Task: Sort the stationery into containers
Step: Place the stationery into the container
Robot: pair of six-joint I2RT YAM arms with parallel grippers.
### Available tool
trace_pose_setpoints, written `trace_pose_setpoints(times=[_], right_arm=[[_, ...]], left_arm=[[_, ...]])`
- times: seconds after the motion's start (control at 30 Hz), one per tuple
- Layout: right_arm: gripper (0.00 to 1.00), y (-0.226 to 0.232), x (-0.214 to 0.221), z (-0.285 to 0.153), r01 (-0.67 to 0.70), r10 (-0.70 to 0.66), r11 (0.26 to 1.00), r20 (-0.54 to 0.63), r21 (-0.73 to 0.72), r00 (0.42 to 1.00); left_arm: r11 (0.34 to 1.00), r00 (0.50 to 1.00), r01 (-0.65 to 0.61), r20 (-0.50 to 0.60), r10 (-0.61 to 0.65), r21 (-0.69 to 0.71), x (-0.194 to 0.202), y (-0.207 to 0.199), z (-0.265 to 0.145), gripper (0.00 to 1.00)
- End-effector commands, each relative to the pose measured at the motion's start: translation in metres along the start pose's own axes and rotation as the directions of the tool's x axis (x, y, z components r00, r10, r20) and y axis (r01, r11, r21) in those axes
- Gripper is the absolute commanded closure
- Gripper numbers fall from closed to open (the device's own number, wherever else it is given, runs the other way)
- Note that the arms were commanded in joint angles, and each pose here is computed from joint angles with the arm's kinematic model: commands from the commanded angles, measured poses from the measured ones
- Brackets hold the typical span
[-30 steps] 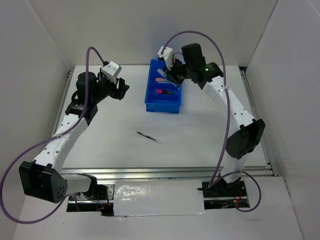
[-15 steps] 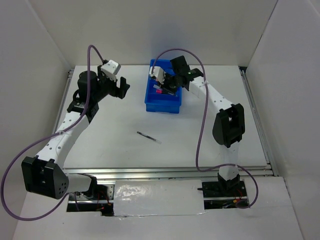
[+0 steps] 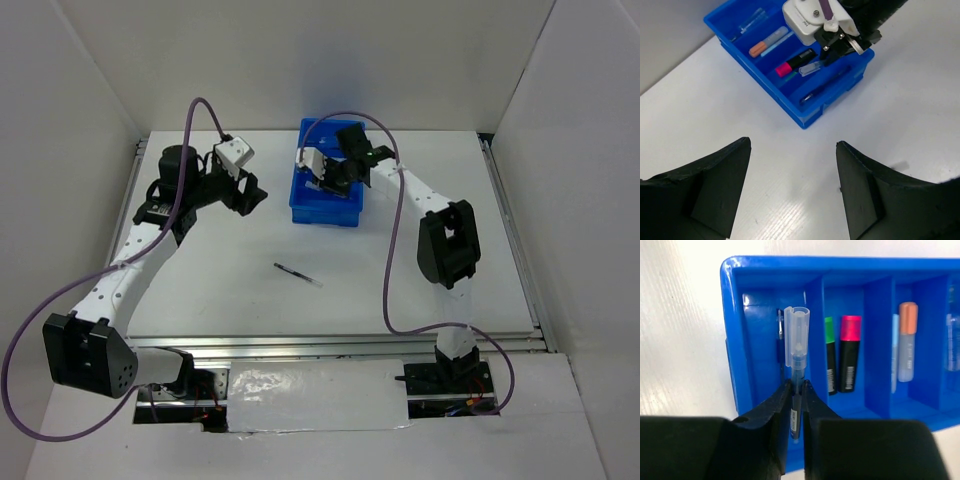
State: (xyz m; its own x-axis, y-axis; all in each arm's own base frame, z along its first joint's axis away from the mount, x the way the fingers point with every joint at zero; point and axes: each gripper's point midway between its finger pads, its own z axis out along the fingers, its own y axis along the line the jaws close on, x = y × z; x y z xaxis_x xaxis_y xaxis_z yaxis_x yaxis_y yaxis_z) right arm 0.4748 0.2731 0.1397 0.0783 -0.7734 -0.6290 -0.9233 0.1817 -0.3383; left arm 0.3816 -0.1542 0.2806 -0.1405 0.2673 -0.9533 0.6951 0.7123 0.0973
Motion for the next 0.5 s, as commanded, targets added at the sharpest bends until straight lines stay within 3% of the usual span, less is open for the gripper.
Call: trace_pose_setpoints(times=[0.0,0.2,0.33,0.47], right_arm=[[0.77,0.003,0.002,0.008,0.030,-0.030,0.999,0.009,-0.020,1.000],[0.58,0.005,-0.004,-0.004,-0.008,0.008,1.000,0.003,0.007,1.000],[0.57,0.002,-0.039,-0.045,-0.061,0.056,0.994,0.063,0.089,0.996],[0.59,0.056,-0.074,-0.066,-0.141,0.142,0.990,0.098,-0.014,0.985]], left_arm=[[0.998,1.000,-0.012,0.009,0.012,0.063,-0.002,-0.013,-0.005,0.19],[0.999,0.999,0.031,0.007,-0.031,0.010,0.004,-0.012,-0.013,0.19],[0.987,0.998,0.045,0.046,-0.038,-0.154,-0.005,0.018,-0.026,0.17],[0.940,0.987,0.151,0.094,-0.128,-0.306,-0.010,0.048,-0.044,0.17]])
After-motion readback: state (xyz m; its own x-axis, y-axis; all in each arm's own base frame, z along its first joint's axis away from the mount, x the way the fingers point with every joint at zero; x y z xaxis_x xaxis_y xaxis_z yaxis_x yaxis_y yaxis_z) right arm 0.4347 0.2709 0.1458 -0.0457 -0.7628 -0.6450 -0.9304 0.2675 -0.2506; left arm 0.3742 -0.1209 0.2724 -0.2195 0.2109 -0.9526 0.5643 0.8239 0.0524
